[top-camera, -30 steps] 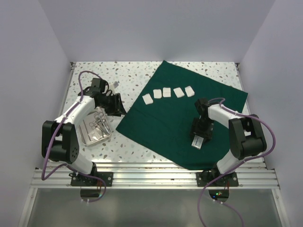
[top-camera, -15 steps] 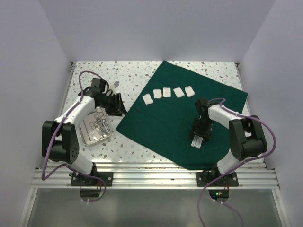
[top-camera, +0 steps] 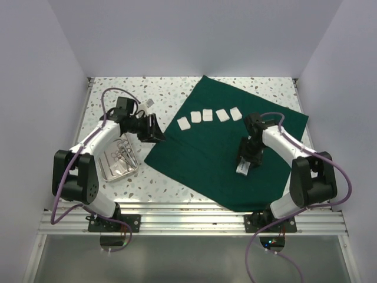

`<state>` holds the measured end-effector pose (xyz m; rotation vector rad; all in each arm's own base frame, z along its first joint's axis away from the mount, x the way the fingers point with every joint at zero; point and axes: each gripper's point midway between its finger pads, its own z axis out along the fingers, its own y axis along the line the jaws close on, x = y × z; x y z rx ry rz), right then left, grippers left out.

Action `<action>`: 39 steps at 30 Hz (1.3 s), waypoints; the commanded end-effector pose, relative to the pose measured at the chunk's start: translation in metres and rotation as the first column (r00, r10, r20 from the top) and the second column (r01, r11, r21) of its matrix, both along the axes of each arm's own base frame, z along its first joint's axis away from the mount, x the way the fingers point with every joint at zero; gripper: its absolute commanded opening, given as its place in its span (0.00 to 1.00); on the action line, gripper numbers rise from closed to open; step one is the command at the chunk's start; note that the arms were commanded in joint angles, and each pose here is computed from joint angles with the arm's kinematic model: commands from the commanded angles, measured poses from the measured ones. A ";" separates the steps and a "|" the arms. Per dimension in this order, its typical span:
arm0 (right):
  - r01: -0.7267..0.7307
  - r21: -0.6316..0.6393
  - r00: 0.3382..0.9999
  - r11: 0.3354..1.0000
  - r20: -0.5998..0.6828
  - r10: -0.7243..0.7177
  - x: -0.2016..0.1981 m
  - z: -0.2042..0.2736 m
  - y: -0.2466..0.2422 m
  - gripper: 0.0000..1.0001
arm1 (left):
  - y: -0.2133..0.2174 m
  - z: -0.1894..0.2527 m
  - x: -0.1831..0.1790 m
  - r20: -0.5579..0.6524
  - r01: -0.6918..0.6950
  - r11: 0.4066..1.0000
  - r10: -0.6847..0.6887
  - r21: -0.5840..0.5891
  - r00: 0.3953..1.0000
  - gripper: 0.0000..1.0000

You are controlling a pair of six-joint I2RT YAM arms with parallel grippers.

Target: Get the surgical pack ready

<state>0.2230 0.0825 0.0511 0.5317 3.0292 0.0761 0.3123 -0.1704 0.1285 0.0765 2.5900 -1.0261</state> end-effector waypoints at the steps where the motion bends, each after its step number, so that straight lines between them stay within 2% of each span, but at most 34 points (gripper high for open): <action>1: 0.004 0.065 0.997 0.998 0.083 -0.010 0.020 0.035 0.019 0.53 | -0.029 0.023 0.002 0.069 0.077 0.986 -0.067 -0.149 0.995 0.49; 3: -0.006 0.103 0.995 0.995 0.099 -0.004 0.027 0.044 0.031 0.53 | -0.046 0.034 -0.005 0.047 0.103 0.963 -0.094 -0.247 0.994 0.51; 4: -0.006 0.125 0.991 0.992 0.131 -0.010 0.038 0.055 0.038 0.53 | -0.053 0.042 0.000 0.093 0.127 0.951 -0.104 -0.284 0.990 0.51; 6: -0.023 0.158 0.989 0.987 0.145 -0.001 0.046 0.064 0.052 0.54 | -0.068 0.046 -0.009 0.056 0.146 0.926 -0.135 -0.349 0.989 0.52; 9: -0.039 0.207 0.982 0.978 0.188 -0.001 0.062 0.083 0.072 0.54 | -0.091 0.057 -0.012 0.066 0.183 0.897 -0.171 -0.403 0.983 0.53; 10: -0.038 0.230 0.981 0.972 0.196 -0.008 0.069 0.089 0.081 0.54 | -0.099 0.062 -0.009 0.102 0.208 0.884 -0.182 -0.418 0.978 0.53; 11: -0.049 0.239 0.979 0.970 0.204 -0.001 0.071 0.093 0.088 0.54 | -0.108 0.064 -0.015 0.082 0.214 0.878 -0.198 -0.429 0.977 0.52; 14: -0.046 0.277 0.973 0.960 0.229 -0.020 0.081 0.105 0.107 0.54 | -0.129 0.073 -0.010 0.143 0.261 0.858 -0.220 -0.444 0.965 0.52; 23: -0.014 0.382 0.970 0.924 0.229 -0.080 0.088 0.113 0.142 0.54 | -0.158 0.073 -0.014 0.150 0.272 0.831 -0.227 -0.485 0.962 0.53; 39: 0.018 0.452 0.972 0.892 0.199 -0.121 0.088 0.118 0.156 0.54 | -0.178 0.056 -0.022 0.121 0.304 0.833 -0.280 -0.463 0.952 0.53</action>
